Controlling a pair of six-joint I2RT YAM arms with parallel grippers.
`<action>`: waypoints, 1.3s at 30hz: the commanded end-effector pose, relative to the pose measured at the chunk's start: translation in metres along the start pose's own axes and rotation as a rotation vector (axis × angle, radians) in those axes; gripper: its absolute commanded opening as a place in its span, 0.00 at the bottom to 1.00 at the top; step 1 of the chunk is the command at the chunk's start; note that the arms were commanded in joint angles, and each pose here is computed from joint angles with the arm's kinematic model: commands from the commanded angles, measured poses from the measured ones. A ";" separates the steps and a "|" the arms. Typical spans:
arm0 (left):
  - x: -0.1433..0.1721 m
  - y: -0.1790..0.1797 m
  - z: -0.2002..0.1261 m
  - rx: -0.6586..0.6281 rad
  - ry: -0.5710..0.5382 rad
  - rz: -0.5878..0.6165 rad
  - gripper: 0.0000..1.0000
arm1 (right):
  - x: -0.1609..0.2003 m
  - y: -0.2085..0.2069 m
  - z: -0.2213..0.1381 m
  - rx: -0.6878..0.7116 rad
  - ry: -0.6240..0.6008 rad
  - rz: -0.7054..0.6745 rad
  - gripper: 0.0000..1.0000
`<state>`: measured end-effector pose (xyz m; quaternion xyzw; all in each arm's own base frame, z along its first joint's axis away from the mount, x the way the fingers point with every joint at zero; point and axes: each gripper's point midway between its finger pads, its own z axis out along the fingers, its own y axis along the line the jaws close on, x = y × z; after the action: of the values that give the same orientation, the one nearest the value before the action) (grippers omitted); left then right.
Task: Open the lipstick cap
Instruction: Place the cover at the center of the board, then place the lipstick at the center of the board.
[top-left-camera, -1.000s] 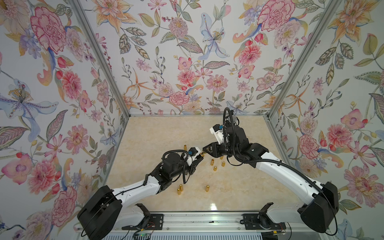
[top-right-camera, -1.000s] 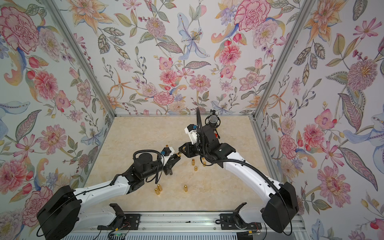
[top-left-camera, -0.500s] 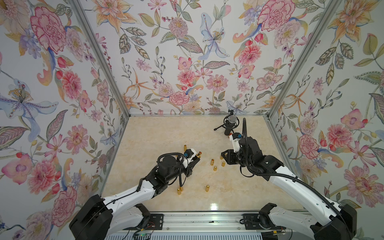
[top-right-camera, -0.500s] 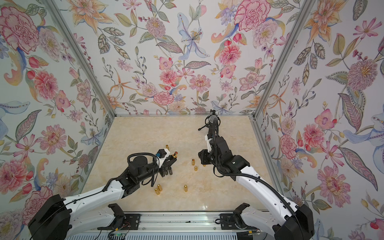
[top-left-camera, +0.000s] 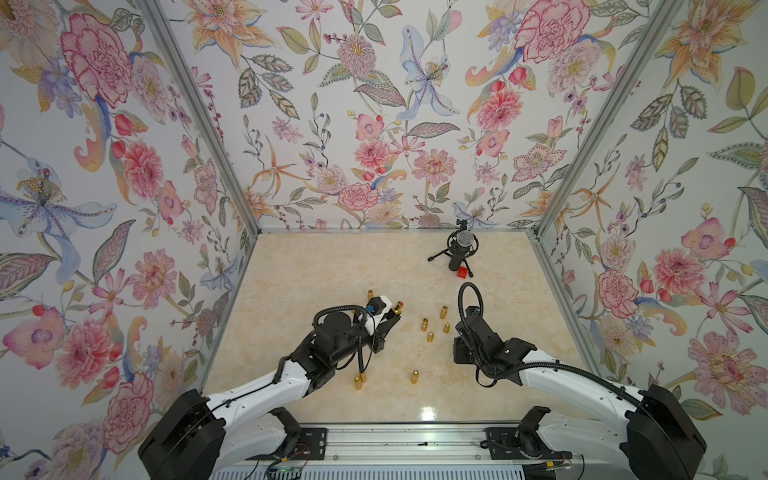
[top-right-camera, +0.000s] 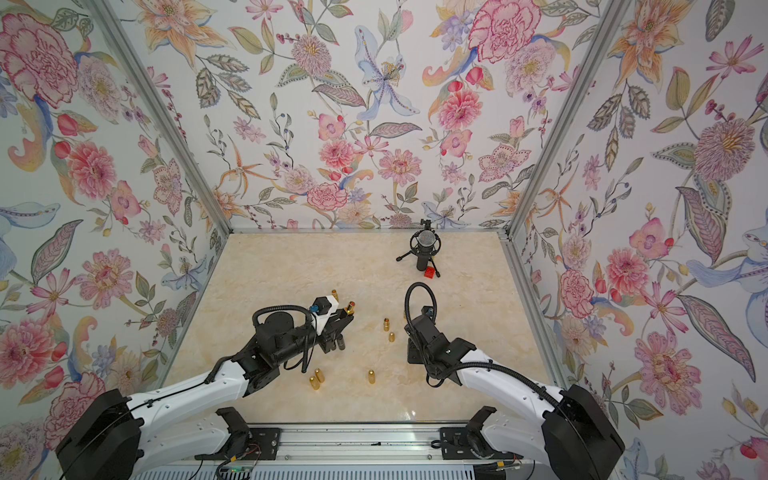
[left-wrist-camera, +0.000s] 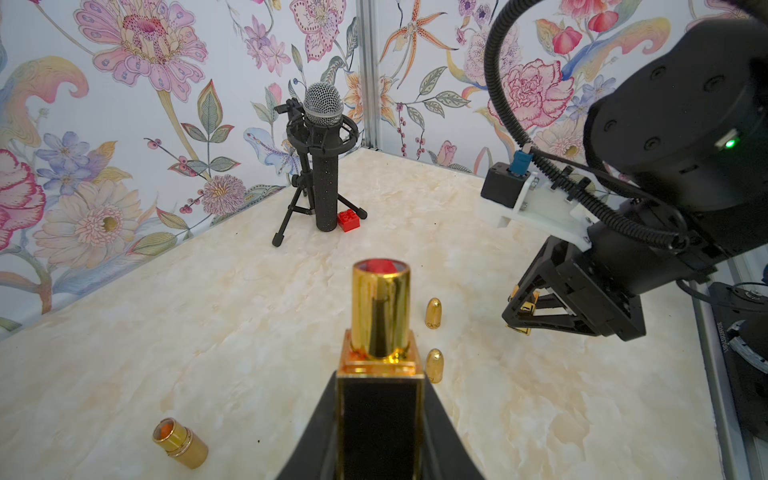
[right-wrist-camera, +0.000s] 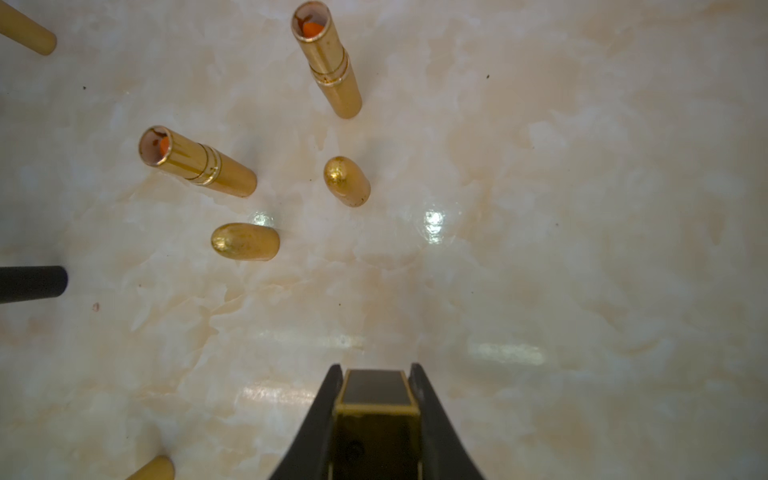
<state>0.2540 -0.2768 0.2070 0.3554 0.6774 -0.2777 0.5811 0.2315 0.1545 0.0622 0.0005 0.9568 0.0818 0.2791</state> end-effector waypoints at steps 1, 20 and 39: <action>-0.001 0.002 -0.001 -0.005 -0.024 -0.018 0.08 | -0.009 0.005 0.008 0.001 -0.058 0.048 0.27; 0.003 0.004 0.000 -0.021 -0.015 -0.021 0.08 | 0.011 0.003 0.041 0.053 -0.012 0.001 0.35; -0.013 -0.008 0.014 0.042 -0.057 -0.015 0.09 | -0.082 0.132 -0.112 -0.610 -0.112 -0.118 0.57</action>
<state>0.2561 -0.2833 0.1969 0.3531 0.6801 -0.2860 0.5753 0.2557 0.2374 0.2048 -0.0699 0.8831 0.2852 0.3660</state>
